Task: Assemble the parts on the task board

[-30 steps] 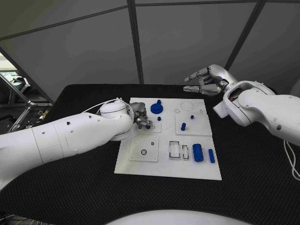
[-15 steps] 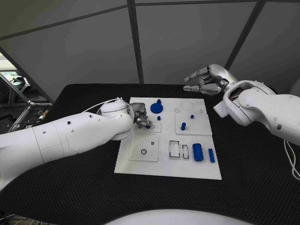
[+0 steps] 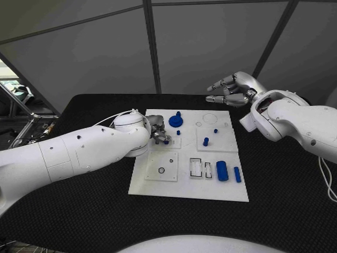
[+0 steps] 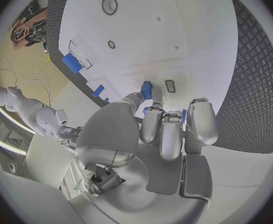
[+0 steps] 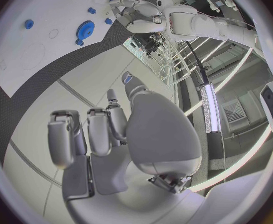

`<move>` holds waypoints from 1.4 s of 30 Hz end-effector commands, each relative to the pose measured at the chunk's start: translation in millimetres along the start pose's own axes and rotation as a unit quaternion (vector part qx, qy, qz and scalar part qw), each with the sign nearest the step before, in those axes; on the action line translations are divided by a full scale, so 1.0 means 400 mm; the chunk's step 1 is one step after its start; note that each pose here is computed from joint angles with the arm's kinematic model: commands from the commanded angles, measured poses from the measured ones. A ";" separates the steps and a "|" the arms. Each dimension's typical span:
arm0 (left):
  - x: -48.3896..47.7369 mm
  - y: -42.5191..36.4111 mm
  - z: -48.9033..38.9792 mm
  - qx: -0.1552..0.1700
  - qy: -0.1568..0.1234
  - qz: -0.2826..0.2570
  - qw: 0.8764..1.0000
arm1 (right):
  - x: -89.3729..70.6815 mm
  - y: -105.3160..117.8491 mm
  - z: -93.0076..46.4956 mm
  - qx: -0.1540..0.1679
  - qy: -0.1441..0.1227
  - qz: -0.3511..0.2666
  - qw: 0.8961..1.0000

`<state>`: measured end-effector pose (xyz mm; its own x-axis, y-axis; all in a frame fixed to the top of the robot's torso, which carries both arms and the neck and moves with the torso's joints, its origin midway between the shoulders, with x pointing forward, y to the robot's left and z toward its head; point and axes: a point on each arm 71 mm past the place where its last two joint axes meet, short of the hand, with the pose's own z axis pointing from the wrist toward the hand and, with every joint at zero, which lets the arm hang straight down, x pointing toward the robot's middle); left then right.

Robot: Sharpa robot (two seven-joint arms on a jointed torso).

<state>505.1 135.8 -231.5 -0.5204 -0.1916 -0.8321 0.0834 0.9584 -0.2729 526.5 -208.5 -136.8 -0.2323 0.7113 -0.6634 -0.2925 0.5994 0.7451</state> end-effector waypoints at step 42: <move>-0.025 0.017 -0.012 -0.006 0.004 -0.054 0.998 | -0.008 -0.002 0.003 -0.002 -0.008 0.003 1.000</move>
<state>507.3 145.5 -225.4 -0.5136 -0.2762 -0.8123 0.0299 0.9404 -0.3386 528.2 -211.4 -137.4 -0.2254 0.7133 -0.6636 -0.2861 0.6026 0.7450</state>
